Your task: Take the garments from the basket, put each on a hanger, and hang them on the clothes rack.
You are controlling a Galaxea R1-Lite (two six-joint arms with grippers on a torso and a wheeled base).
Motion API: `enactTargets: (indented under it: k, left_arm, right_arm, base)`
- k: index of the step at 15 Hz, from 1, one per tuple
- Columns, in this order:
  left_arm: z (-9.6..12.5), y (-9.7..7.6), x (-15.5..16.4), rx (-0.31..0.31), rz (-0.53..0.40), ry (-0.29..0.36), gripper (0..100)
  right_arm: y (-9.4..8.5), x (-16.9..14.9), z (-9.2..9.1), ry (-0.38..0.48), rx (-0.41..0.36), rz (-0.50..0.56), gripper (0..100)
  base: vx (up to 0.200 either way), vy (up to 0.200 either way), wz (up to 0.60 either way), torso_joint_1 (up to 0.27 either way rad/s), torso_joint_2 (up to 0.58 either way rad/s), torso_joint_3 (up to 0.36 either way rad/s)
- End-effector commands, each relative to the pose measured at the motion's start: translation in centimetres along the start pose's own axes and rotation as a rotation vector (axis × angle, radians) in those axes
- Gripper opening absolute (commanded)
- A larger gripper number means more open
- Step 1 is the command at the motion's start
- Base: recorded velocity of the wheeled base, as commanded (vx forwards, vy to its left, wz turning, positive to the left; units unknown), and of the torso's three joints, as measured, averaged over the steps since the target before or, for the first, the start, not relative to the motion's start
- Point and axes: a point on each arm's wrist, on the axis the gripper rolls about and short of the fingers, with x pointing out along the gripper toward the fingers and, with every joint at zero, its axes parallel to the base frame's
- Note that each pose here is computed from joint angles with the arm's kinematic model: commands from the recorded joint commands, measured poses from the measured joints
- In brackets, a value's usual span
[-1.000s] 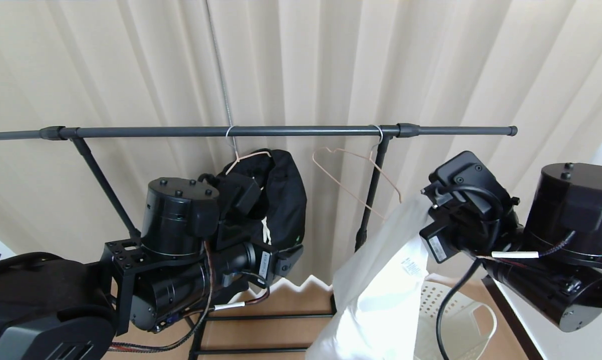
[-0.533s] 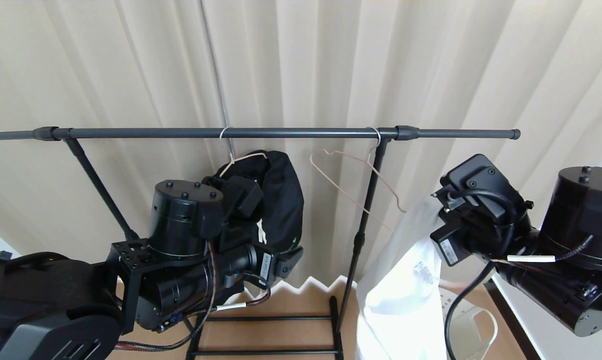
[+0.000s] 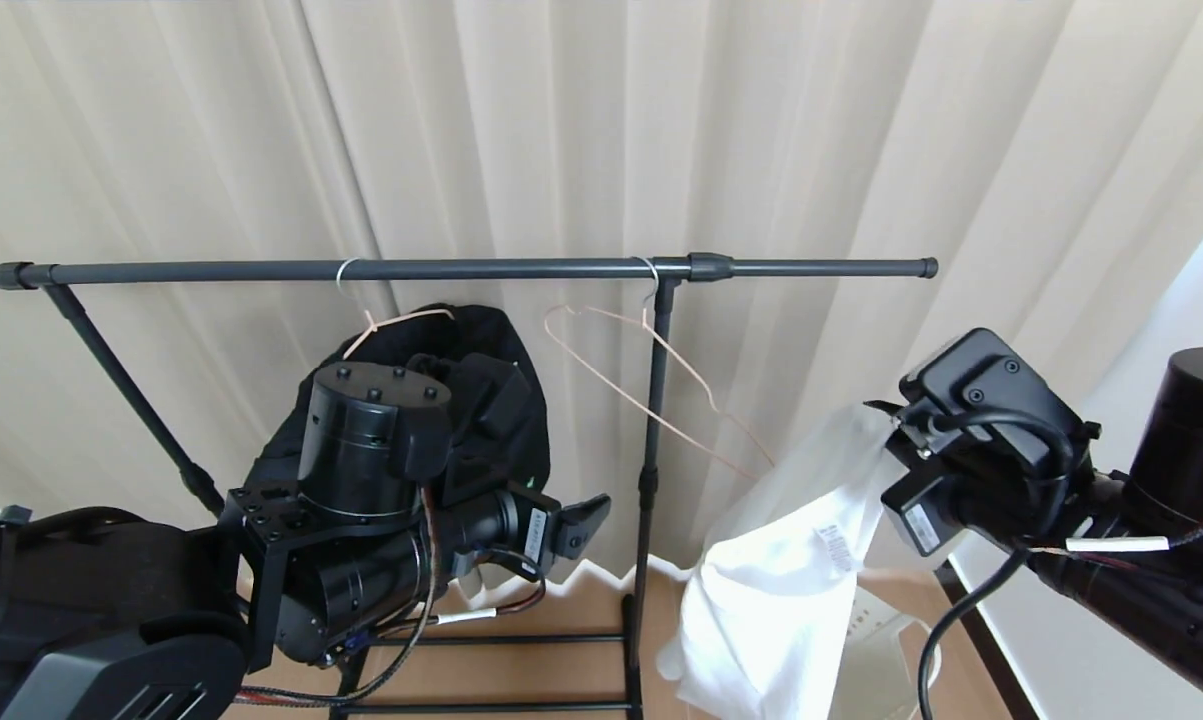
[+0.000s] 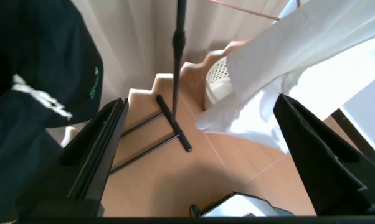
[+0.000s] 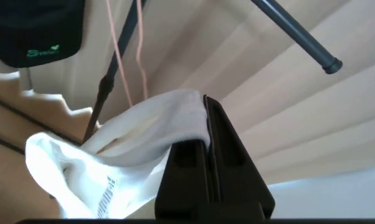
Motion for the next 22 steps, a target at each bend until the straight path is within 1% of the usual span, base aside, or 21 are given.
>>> enactTargets:
  k: [1, 3, 4, 6, 7, 8, 9, 10, 11, 12, 13, 14, 15, 16, 17, 18, 19, 21, 22]
  left_arm:
    - [0.0, 0.0, 0.1, -0.001, 0.002, -0.001, 100]
    - [-0.3, -0.1, 0.5, -0.001, 0.005, 0.008, 100]
    - [-0.2, -0.1, 0.5, -0.003, 0.005, 0.005, 100]
    - [0.0, -0.2, 1.1, -0.004, 0.019, 0.004, 100]
    - [0.3, -0.3, 1.2, -0.007, 0.044, -0.006, 100]
    - [0.1, -0.7, 1.7, -0.008, 0.050, 0.002, 100]
    - [0.2, -1.0, 2.2, -0.021, 0.061, 0.003, 100]
    - [0.7, -1.0, 2.7, -0.022, 0.086, 0.002, 100]
    - [0.9, -1.1, 2.9, -0.020, 0.097, 0.007, 100]
    - [2.0, -1.3, 3.9, -0.020, 0.146, 0.033, 100]
    - [2.6, -1.4, 4.3, -0.037, 0.152, 0.042, 100]
    - [3.3, -1.6, 4.7, -0.068, 0.151, 0.047, 100]
    - [4.6, -2.3, 5.6, -0.120, 0.148, 0.064, 100]
    - [5.2, -2.5, 6.2, -0.155, 0.149, 0.077, 100]
    - [5.9, -2.9, 7.4, -0.196, 0.152, 0.093, 100]
    - [6.2, -3.1, 8.2, -0.216, 0.156, 0.103, 100]
    - [6.5, -3.4, 9.6, -0.254, 0.163, 0.120, 100]
    - [6.9, -3.8, 11.8, -0.306, 0.175, 0.141, 100]
    - [6.9, -3.9, 12.7, -0.323, 0.181, 0.152, 100]
  right_arm:
    - [-0.6, -1.4, -0.2, -0.036, -0.018, 0.028, 0]
    - [-1.3, -3.2, -0.5, -0.103, -0.030, 0.159, 0]
    - [-1.6, -3.6, -0.6, -0.112, -0.031, 0.188, 0]
    - [-3.5, -5.5, -0.8, -0.140, -0.023, 0.265, 0]
    - [-4.4, -6.2, -0.8, -0.157, -0.017, 0.280, 0]
    - [-5.2, -6.6, -0.7, -0.162, -0.009, 0.293, 0]
    - [-6.0, -6.6, -0.7, -0.147, 0.001, 0.282, 0]
    - [-6.6, -6.2, -0.9, -0.125, 0.009, 0.256, 0]
    - [-6.7, -6.1, -1.0, -0.117, 0.011, 0.248, 0]
    - [-7.3, -5.5, -1.2, -0.093, 0.015, 0.218, 0]
    - [-7.5, -5.2, -1.2, -0.087, 0.017, 0.210, 0]
    - [-7.7, -4.8, -1.2, -0.082, 0.019, 0.202, 0]
    - [-8.0, -4.7, -1.3, -0.071, 0.022, 0.186, 0]
    - [-8.1, -4.7, -1.4, -0.069, 0.024, 0.176, 0]
    - [-8.2, -4.7, -1.4, -0.069, 0.024, 0.171, 0]
    - [-8.2, -4.8, -1.4, -0.071, 0.024, 0.170, 0]
    - [-8.3, -4.9, -1.2, -0.075, 0.023, 0.165, 0]
    - [-8.3, -4.9, -1.2, -0.079, 0.023, 0.163, 0]
    - [-8.4, -5.0, -1.2, -0.081, 0.023, 0.160, 0]
  base:
    - [0.000, 0.000, 0.00, 0.000, 0.00, 0.000]
    - [0.000, 0.000, 0.00, 0.000, 0.00, 0.000]
    - [0.000, 0.000, 0.00, 0.000, 0.00, 0.000]
    - [0.000, 0.000, 0.00, 0.000, 0.00, 0.000]
    - [0.000, 0.000, 0.00, 0.000, 0.00, 0.000]
    - [0.000, 0.000, 0.00, 0.000, 0.00, 0.000]
    - [0.000, 0.000, 0.00, 0.000, 0.00, 0.000]
    - [0.000, 0.000, 0.00, 0.000, 0.00, 0.000]
    - [0.000, 0.000, 0.00, 0.000, 0.00, 0.000]
    - [0.000, 0.000, 0.00, 0.000, 0.00, 0.000]
    - [0.000, 0.000, 0.00, 0.000, 0.00, 0.000]
    - [0.000, 0.000, 0.00, 0.000, 0.00, 0.000]
    - [0.000, 0.000, 0.00, 0.000, 0.00, 0.000]
    - [0.000, 0.000, 0.00, 0.000, 0.00, 0.000]
    - [0.000, 0.000, 0.00, 0.000, 0.00, 0.000]
    - [0.000, 0.000, 0.00, 0.000, 0.00, 0.000]
    - [0.000, 0.000, 0.00, 0.000, 0.00, 0.000]
    - [0.000, 0.000, 0.00, 0.000, 0.00, 0.000]
    - [0.000, 0.000, 0.00, 0.000, 0.00, 0.000]
